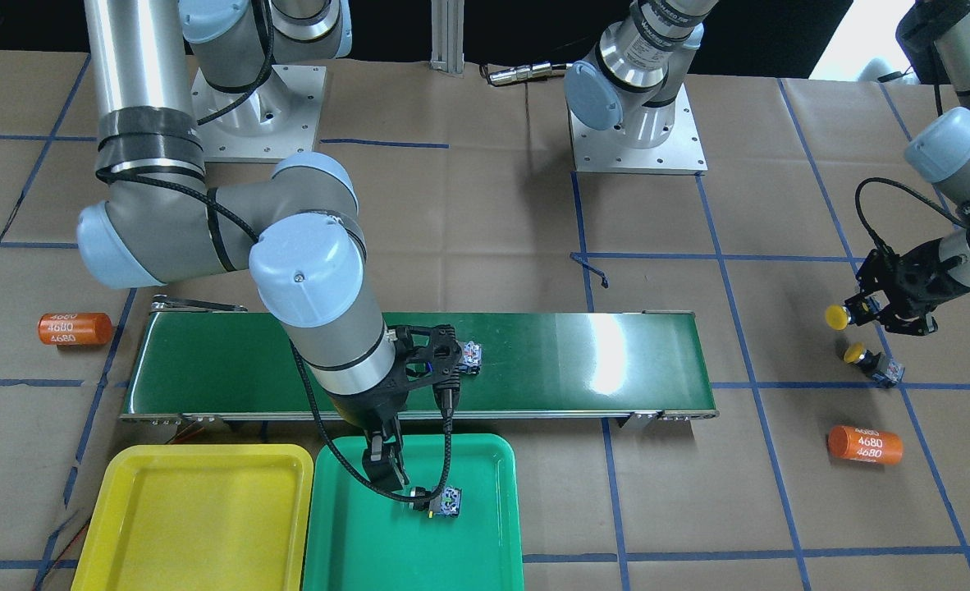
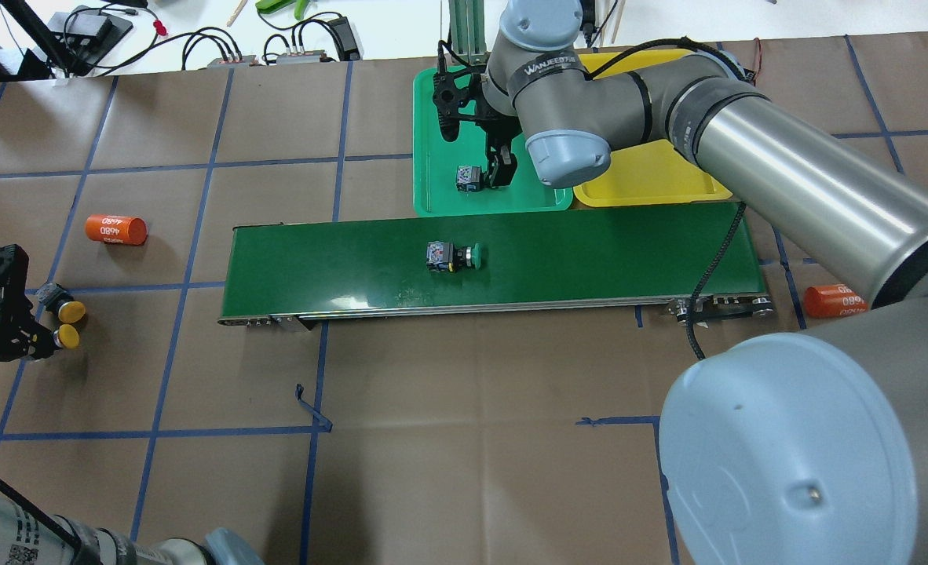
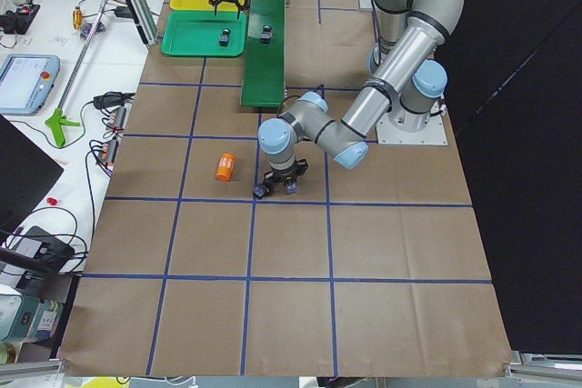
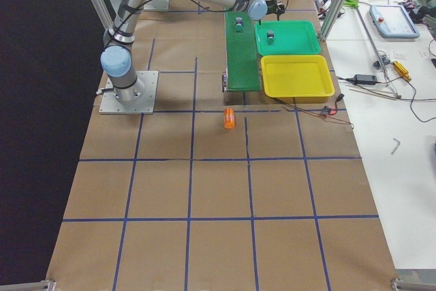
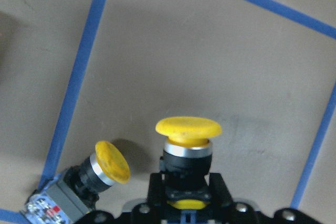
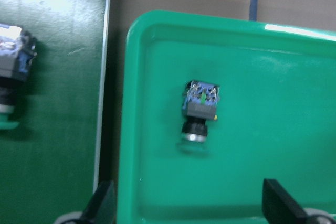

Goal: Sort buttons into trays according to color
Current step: 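Place the yellow button on the belt while the right gripper grasps the other green button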

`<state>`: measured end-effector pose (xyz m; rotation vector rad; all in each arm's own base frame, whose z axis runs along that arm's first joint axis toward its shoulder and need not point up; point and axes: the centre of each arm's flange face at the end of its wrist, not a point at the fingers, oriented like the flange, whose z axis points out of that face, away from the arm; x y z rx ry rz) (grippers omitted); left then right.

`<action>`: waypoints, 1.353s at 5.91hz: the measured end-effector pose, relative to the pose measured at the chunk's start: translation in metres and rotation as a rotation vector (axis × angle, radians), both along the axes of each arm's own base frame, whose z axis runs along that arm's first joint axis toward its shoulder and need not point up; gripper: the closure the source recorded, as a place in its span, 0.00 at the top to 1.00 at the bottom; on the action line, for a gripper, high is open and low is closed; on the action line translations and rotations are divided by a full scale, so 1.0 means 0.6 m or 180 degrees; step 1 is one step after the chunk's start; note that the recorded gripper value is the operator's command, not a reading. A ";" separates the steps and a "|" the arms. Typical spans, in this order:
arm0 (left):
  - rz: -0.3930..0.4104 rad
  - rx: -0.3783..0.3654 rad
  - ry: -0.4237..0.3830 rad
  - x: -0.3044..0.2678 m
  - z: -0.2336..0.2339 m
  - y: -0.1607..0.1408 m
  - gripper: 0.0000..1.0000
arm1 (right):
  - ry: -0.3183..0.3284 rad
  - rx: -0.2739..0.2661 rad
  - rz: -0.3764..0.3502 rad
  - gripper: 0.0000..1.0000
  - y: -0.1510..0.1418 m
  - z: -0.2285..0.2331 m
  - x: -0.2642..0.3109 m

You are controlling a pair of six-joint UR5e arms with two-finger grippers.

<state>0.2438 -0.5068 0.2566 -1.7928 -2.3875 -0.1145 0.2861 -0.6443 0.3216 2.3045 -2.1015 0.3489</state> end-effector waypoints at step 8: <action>-0.0829 -0.0079 -0.0123 -0.547 0.004 -0.095 0.98 | 0.0091 0.0506 -0.0323 1.00 0.150 -0.109 -0.075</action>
